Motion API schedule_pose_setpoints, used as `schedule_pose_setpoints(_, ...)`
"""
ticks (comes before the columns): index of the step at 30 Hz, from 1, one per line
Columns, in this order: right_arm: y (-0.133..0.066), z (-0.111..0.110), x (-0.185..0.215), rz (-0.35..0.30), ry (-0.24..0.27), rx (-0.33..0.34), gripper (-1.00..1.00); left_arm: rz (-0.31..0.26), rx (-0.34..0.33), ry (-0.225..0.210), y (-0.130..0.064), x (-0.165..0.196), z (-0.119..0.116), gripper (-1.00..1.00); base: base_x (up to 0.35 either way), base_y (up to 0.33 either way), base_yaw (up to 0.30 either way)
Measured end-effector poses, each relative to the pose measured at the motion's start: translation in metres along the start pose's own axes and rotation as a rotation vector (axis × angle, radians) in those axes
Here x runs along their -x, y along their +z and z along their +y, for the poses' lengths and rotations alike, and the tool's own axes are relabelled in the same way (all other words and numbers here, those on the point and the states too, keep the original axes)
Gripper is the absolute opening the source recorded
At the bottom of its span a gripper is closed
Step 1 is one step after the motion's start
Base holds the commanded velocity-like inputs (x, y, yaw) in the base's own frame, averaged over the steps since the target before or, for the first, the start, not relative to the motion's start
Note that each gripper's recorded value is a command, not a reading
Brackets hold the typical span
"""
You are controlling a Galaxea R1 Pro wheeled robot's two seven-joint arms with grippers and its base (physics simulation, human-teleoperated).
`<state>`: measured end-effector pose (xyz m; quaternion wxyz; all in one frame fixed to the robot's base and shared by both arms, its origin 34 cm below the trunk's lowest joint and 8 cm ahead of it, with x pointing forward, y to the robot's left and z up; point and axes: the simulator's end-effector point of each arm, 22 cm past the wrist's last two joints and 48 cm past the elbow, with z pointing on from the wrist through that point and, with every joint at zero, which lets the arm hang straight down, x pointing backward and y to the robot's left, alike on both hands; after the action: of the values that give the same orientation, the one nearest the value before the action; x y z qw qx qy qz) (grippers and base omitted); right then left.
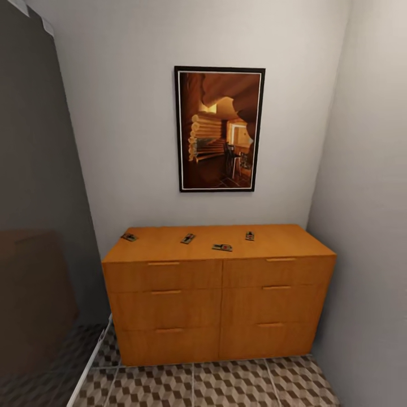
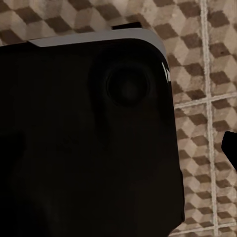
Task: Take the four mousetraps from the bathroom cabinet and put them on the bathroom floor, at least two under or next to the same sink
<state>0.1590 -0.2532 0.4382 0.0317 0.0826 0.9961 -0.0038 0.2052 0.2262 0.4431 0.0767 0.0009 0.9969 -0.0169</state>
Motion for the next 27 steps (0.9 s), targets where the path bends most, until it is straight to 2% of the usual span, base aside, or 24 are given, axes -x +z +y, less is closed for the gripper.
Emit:
schedule_pose_setpoints(10, 0.0, 0.0005, 0.0031, -0.008, 0.0, 0.001, 1.0, -0.007, 0.0, 0.0, -0.0001, 0.0028, 0.0, 1.0, 0.0, 0.0, -0.15)
schedule_pose_setpoints(27, 0.0, -0.0004, 0.0045, -0.012, -0.005, 0.0, 1.0, -0.01, 0.0, 0.001, -0.0001, 0.0039, 0.0, 1.0, 0.0, 0.0, -0.017)
